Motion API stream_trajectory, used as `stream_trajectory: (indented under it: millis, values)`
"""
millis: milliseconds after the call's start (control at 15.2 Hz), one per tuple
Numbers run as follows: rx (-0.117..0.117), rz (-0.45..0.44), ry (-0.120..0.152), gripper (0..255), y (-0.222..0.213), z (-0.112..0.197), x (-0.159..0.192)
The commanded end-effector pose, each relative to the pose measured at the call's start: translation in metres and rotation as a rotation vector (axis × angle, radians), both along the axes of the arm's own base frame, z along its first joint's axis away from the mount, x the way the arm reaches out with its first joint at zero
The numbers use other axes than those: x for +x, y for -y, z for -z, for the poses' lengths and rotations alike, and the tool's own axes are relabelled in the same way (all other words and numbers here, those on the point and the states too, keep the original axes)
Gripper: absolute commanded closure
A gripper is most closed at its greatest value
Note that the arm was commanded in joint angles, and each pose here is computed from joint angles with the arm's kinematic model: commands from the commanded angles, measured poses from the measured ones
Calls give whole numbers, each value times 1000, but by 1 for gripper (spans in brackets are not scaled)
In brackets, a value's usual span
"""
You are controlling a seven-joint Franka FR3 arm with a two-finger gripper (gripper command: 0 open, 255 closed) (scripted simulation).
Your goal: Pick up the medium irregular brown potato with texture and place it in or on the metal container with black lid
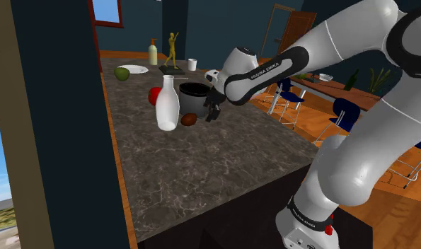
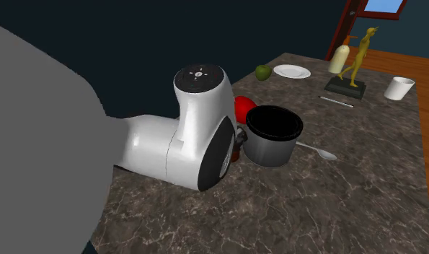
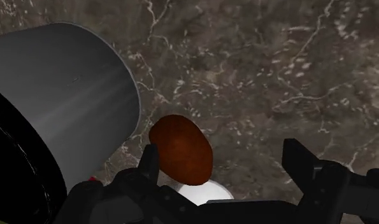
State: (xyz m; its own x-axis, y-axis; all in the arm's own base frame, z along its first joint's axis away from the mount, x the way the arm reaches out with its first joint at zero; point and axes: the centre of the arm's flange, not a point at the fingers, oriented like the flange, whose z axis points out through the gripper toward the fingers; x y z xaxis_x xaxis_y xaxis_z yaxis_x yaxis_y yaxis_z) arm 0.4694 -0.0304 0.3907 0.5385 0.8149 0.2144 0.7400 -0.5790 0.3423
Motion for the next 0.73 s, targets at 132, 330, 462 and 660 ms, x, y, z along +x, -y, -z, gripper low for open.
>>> stream_trajectory:
  millis: [132, 330, 462, 660]
  values:
    - [-42, -149, 59, 0, 0, 33, 36]
    - [-60, -221, 86, 0, -2, 53, 58]
    - [-60, -221, 86, 0, -2, 62, 63]
    - [-60, -221, 86, 0, -3, 76, 70]
